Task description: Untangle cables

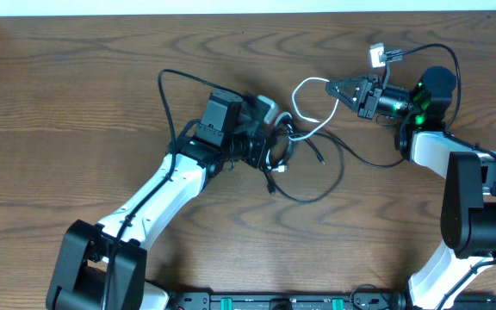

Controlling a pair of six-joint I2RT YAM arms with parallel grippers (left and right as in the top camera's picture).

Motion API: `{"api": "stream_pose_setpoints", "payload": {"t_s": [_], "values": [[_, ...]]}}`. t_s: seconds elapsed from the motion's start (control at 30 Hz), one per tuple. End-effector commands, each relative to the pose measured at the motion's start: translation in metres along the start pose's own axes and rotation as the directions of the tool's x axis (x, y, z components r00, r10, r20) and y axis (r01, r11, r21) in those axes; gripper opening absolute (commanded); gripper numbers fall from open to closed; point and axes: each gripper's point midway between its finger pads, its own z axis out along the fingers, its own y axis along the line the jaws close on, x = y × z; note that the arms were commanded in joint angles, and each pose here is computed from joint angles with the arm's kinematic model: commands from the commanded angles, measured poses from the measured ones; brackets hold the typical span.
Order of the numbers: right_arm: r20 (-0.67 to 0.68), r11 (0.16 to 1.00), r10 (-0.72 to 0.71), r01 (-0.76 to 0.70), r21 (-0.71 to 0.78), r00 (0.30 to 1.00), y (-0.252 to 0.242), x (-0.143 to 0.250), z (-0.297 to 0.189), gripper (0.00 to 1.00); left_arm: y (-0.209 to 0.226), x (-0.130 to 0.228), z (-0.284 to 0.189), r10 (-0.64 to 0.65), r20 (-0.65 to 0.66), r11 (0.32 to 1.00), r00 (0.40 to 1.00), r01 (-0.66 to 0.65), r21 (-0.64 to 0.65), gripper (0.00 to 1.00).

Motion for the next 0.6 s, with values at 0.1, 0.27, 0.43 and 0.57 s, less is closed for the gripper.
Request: {"api": "stream_pose_setpoints", "payload": {"t_s": [0.1,0.27,0.43,0.57], "values": [[-0.029,0.999,0.035,-0.035,-0.008,0.999,0.0,0.006,0.003,0.02,0.024,-0.032,-0.007,-0.378,0.176,0.914,0.909,0.397,-0.087,0.08],[-0.06,0.995,0.098,-0.098,-0.006,0.993,-0.002,0.018,0.01,0.02,0.034,-0.056,-0.013,-0.479,0.304,0.852,0.823,0.52,-0.065,0.08],[-0.121,0.987,0.155,-0.159,-0.028,0.98,0.007,0.036,0.029,0.01,0.049,-0.061,-0.019,-0.516,0.376,0.804,0.77,0.587,-0.1,0.08],[-0.184,0.969,0.235,-0.245,-0.031,0.954,0.013,0.057,0.044,0.02,0.048,-0.063,-0.019,-0.402,0.365,0.867,0.84,0.477,-0.143,0.08]]}}
